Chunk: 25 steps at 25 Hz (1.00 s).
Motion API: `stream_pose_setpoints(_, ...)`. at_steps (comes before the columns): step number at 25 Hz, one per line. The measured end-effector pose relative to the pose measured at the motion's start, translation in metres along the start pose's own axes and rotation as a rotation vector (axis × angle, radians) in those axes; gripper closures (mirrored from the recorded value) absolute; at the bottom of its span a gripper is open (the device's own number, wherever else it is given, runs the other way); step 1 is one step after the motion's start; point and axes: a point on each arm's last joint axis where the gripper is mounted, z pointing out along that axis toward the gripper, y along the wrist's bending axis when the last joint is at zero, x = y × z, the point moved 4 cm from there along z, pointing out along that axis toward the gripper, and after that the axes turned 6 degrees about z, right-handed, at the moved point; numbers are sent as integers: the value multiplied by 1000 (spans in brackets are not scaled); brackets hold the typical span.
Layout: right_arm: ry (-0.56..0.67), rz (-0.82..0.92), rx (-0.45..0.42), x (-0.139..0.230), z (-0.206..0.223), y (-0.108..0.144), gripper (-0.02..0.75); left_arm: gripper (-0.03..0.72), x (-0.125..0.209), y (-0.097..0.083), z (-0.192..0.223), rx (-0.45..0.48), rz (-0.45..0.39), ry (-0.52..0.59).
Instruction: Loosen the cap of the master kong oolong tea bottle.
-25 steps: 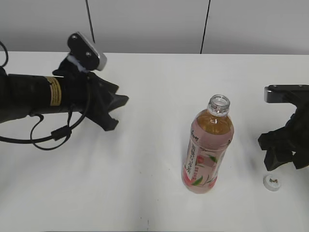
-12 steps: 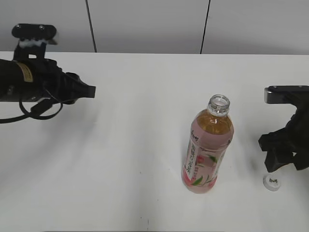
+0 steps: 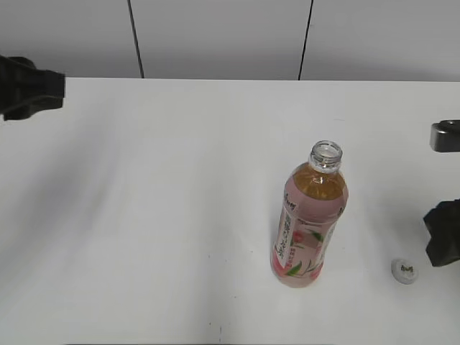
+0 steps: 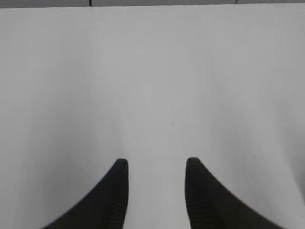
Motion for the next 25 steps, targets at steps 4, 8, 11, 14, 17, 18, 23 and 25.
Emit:
stream_pose_setpoints(4,6,-8,-1,25,-18,-2,266,443,4,1,-45,15,-15,8)
stream_pose_setpoints(8,-26,-22,-2,50,-41,-4,266,443,21,6,-91,1,-2,60)
stream_pose_setpoints(11,-65,-37,9,68,-57,-7,266,443,35,10,-130,-5,14,48)
stream_pose_setpoints(14,-112,-47,13,86,-68,-10,266,443,51,14,-156,-11,27,53)
stream_pose_setpoints(17,-202,-61,28,107,-79,-15,266,443,67,17,-180,-15,46,48)
stream_pose_setpoints(18,-220,-64,35,112,-79,-16,266,443,71,18,-185,-16,53,44)
stream_pose_setpoints(23,-417,-76,36,130,-96,-20,281,443,94,21,-193,-18,65,50)
stream_pose_setpoints(25,-501,-81,43,136,-101,-22,292,443,108,22,-188,-21,67,81)
